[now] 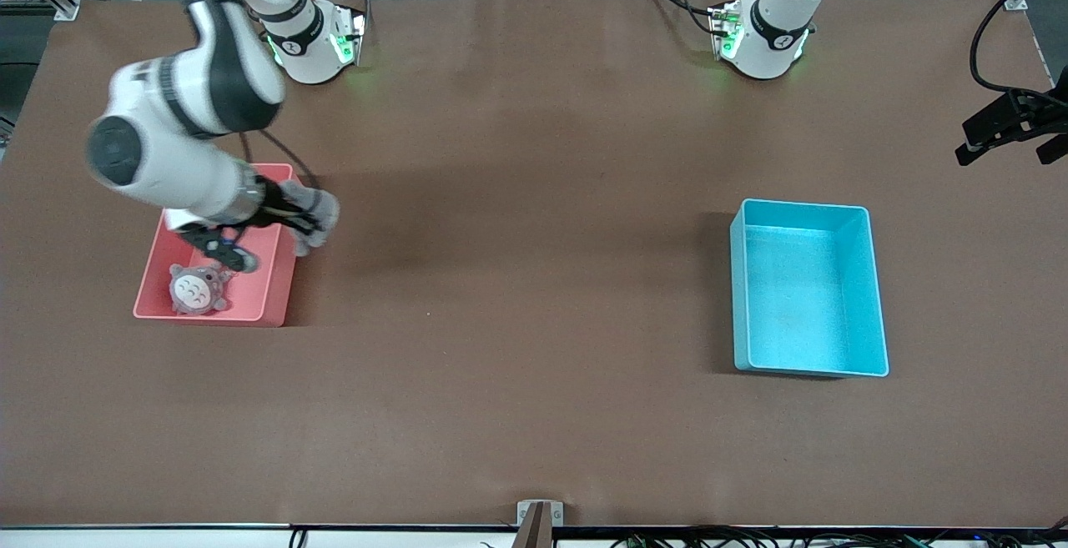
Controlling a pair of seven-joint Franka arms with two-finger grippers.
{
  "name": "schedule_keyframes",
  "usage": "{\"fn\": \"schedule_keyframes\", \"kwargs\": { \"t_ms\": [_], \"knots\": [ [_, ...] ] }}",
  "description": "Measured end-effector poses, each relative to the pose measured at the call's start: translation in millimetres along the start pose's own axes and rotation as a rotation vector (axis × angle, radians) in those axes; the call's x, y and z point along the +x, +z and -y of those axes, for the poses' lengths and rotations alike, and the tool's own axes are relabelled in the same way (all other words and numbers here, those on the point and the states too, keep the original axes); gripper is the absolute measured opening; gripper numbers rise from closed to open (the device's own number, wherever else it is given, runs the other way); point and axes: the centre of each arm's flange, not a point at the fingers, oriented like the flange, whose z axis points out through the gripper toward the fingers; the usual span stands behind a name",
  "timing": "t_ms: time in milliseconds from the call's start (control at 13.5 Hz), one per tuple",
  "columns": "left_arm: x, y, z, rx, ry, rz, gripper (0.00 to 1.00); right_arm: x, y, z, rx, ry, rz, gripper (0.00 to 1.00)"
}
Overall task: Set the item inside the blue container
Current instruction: 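Set the plush mid-table with the right gripper while the left gripper advances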
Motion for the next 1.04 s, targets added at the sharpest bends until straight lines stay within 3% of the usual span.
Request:
{"fn": "schedule_keyframes", "kwargs": {
  "t_ms": [148,370,740,962,1036],
  "knots": [
    [0.0,0.1,1.4,0.000,-0.003,0.000,1.00,-61.7,32.5,65.4,0.043,0.077,-0.059,0.24],
    [-0.1,1.7,3.6,0.000,-0.007,0.004,1.00,-127.5,106.4,140.0,0.046,0.183,-0.092,0.23],
    [0.4,8.3,14.6,0.002,-0.027,0.018,1.00,-155.8,192.1,218.0,0.019,0.295,-0.167,0.23],
    [2.2,18.1,11.6,0.001,-0.022,0.043,1.00,-156.4,211.0,230.3,0.042,0.306,-0.180,0.23],
    [2.3,25.8,6.2,-0.002,-0.013,0.072,1.00,-154.8,211.5,230.9,0.046,0.310,-0.183,0.30]
  ]
}}
